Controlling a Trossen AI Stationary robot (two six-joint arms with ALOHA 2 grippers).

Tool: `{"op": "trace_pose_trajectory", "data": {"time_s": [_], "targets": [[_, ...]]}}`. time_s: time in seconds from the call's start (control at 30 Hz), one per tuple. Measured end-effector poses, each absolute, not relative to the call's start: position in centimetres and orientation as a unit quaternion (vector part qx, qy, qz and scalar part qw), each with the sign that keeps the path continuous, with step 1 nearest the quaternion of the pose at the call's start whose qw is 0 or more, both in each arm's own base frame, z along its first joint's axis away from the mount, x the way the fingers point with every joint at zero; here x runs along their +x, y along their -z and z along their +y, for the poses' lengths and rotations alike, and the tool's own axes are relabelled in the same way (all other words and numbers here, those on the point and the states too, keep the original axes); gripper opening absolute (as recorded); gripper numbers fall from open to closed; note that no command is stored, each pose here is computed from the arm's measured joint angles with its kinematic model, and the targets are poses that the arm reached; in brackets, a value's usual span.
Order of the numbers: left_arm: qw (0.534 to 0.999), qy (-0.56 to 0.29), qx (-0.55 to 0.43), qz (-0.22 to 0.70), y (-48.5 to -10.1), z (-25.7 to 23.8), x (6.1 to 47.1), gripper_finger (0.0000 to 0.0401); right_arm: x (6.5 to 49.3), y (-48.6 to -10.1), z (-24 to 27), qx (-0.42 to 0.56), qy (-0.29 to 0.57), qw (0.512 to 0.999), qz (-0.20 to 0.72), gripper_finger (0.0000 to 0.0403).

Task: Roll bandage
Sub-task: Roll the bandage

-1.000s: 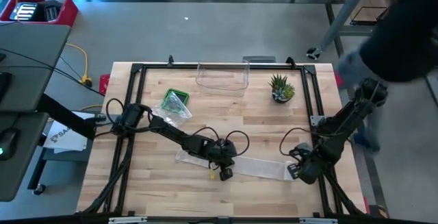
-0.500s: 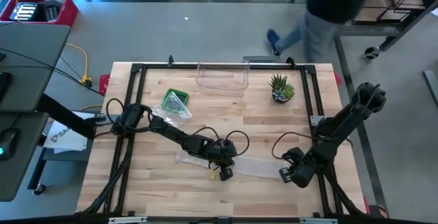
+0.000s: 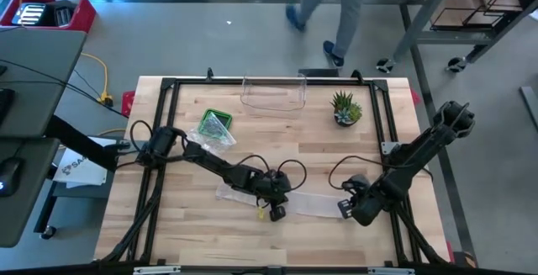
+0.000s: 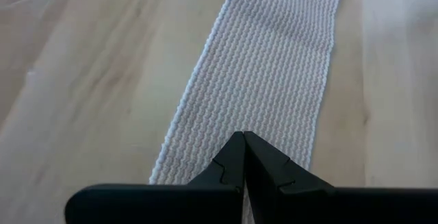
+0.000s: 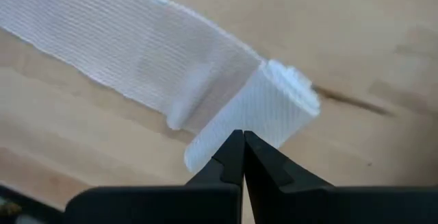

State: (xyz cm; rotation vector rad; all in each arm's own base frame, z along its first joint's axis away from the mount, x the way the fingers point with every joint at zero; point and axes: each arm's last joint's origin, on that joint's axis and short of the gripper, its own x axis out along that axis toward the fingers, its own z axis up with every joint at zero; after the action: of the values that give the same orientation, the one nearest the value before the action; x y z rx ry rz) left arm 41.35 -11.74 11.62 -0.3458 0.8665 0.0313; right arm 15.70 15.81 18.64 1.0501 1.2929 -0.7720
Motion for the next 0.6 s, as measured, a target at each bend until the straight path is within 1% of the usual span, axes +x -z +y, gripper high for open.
{"op": "trace_pose_trajectory", "data": {"time_s": [0.23,0.33,0.43,0.5,0.6], "targets": [[0.913,0.001,-0.176,0.368,-14.6,-10.6,42.8,0.0,14.8,-20.6,16.2,0.432,0.341,0.613,0.568,0.0],[0.913,0.009,-0.175,0.367,-15.0,-10.4,43.2,0.001,14.2,-21.4,16.4,0.43,0.346,0.614,0.565,0.0],[0.928,0.03,-0.164,0.334,-16.9,-10.5,44.3,0.0039,13.5,-22.3,16.4,0.436,0.341,0.62,0.557,0.0],[0.941,0.044,-0.15,0.301,-17.6,-10.8,45.5,0.0067,12.9,-22.9,16.4,0.436,0.335,0.621,0.558,0.0],[0.944,0.053,-0.139,0.296,-16.0,-11.2,47.6,0.011,12.2,-23.7,16.1,0.437,0.323,0.622,0.564,0.0]]}}
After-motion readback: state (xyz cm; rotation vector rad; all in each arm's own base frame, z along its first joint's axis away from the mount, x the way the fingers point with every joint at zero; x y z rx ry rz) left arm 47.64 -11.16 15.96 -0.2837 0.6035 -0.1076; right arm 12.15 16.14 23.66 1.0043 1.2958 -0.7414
